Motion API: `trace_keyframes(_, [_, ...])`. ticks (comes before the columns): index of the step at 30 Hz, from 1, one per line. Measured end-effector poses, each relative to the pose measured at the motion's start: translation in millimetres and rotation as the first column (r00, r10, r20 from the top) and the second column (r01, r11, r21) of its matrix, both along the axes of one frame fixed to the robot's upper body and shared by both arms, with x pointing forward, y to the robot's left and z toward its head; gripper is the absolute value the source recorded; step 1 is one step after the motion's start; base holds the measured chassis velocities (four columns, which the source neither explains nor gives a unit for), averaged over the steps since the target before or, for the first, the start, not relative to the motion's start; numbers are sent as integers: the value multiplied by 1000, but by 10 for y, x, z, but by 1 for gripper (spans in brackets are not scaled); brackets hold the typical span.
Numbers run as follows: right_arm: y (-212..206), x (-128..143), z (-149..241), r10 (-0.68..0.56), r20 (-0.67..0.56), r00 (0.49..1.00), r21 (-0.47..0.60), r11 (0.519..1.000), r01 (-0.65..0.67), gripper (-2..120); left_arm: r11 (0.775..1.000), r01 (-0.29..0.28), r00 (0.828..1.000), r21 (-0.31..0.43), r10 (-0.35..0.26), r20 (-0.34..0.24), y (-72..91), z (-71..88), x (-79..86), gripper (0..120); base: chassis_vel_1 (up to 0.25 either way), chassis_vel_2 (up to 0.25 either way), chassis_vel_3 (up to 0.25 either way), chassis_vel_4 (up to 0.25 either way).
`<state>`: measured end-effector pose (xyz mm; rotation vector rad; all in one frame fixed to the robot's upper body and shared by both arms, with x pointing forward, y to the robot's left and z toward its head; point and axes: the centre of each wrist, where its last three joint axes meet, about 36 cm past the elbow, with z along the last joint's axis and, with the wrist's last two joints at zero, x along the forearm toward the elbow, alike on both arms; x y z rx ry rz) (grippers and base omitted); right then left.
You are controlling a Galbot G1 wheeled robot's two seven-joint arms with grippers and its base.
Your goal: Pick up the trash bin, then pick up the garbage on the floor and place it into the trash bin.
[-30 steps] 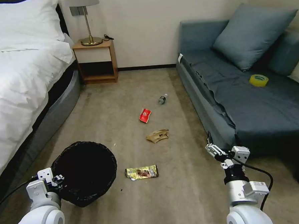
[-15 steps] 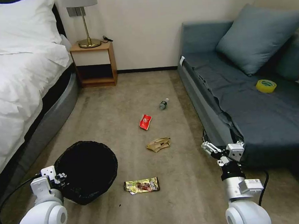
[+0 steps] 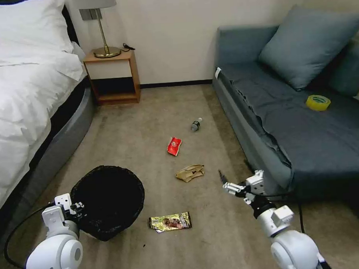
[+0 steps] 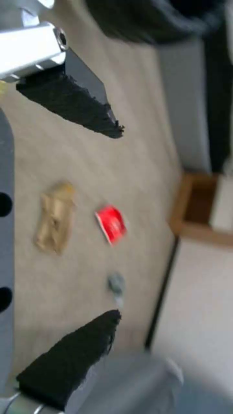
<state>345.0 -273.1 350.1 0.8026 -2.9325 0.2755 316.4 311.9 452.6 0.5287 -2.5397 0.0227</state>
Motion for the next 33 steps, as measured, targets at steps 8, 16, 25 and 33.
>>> trace_keyframes(8, [38,363,-377,202,-145,969,-28,978,-208,100,1000,-12,1000,13,12,-3,-23,35,-102,2,0,0,0,0])
trace_keyframes(16, [233,697,-729,396,-262,880,-80,900,-429,100,999,-28,1000,17,28,-3,-39,58,-170,2,0,0,0,0])
trace_keyframes(25, [296,1199,-962,560,-350,751,-164,753,-637,100,998,-63,998,20,63,-6,4,67,-236,2,0,0,0,0])
trace_keyframes(33, [543,1491,-1167,606,-430,669,-214,651,-728,100,995,-96,995,27,96,-5,66,97,-316,2,0,0,0,0])
